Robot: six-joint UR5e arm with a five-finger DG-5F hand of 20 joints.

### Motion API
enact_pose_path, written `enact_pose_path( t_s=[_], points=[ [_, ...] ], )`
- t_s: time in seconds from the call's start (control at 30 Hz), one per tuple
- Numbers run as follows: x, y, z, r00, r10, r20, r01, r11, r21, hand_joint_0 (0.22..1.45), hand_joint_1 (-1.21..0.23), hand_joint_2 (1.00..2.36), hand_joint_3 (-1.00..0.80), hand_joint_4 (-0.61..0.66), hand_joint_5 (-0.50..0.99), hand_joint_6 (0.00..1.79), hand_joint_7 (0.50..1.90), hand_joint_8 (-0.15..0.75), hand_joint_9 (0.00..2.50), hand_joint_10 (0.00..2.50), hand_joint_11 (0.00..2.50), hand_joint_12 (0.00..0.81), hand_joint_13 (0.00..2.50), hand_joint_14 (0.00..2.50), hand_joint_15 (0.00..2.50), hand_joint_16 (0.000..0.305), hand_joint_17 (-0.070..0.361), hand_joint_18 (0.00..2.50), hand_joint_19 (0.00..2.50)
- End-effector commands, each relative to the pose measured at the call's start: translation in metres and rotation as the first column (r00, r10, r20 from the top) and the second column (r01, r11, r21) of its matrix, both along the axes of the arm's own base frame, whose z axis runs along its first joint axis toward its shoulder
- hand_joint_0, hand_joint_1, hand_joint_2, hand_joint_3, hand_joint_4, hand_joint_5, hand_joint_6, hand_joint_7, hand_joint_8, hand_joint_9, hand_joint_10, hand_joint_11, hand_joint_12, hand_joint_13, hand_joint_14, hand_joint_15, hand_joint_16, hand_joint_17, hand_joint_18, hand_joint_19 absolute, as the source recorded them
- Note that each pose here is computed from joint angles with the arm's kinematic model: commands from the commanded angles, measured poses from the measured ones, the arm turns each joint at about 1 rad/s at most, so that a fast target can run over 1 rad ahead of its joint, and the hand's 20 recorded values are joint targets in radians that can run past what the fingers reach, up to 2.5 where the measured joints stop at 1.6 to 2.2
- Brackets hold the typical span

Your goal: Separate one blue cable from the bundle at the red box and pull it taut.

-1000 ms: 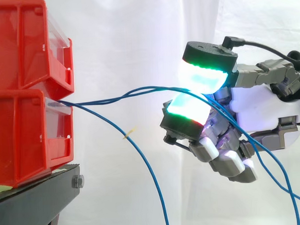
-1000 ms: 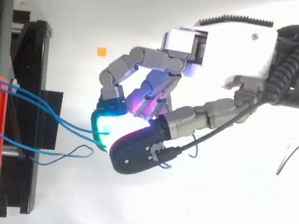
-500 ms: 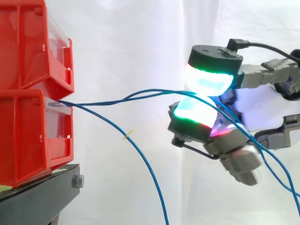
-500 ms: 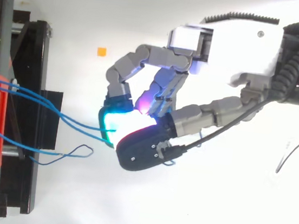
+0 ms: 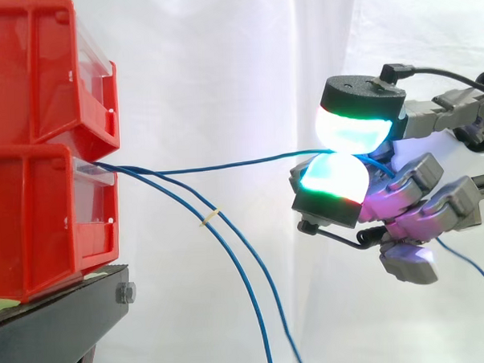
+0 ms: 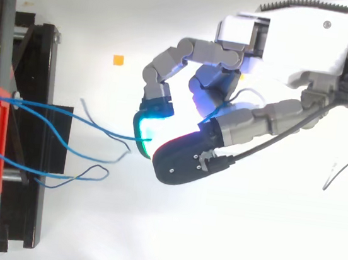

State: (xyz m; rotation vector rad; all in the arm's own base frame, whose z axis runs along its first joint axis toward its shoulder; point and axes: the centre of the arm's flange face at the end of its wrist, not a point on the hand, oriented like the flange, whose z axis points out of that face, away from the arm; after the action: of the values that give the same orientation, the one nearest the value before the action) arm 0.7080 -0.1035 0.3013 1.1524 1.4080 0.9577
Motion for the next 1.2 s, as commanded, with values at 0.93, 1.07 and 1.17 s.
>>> enact_pose_path(
  t_s=[0.93, 1.07, 1.17],
  points=[
    [-0.063, 0.003, 0.009, 0.9979, -0.063, -0.014, 0.064, 0.9973, 0.035, 0.65, -0.75, 1.02, -0.05, 0.03, -0.12, 0.89, 1.14, 0.408, 0.72, 2.42, 1.39, 0.431, 0.94, 2.50, 1.28, 0.054, 0.122, 1.49, 1.67],
    [-0.062, 0.008, 0.009, 0.9986, -0.051, -0.016, 0.051, 0.9986, 0.014, 0.65, -0.75, 1.02, -0.05, 0.03, -0.12, 0.89, 1.14, 0.404, 0.72, 2.42, 1.38, 0.430, 0.94, 2.50, 1.26, 0.054, 0.121, 1.50, 1.67],
    [-0.062, 0.007, 0.009, 0.9987, -0.049, -0.015, 0.049, 0.9988, -0.009, 0.65, -0.75, 1.02, -0.05, 0.03, -0.12, 0.89, 1.14, 0.409, 0.72, 2.42, 1.38, 0.431, 0.94, 2.50, 1.30, 0.054, 0.121, 1.50, 1.67]
  ],
)
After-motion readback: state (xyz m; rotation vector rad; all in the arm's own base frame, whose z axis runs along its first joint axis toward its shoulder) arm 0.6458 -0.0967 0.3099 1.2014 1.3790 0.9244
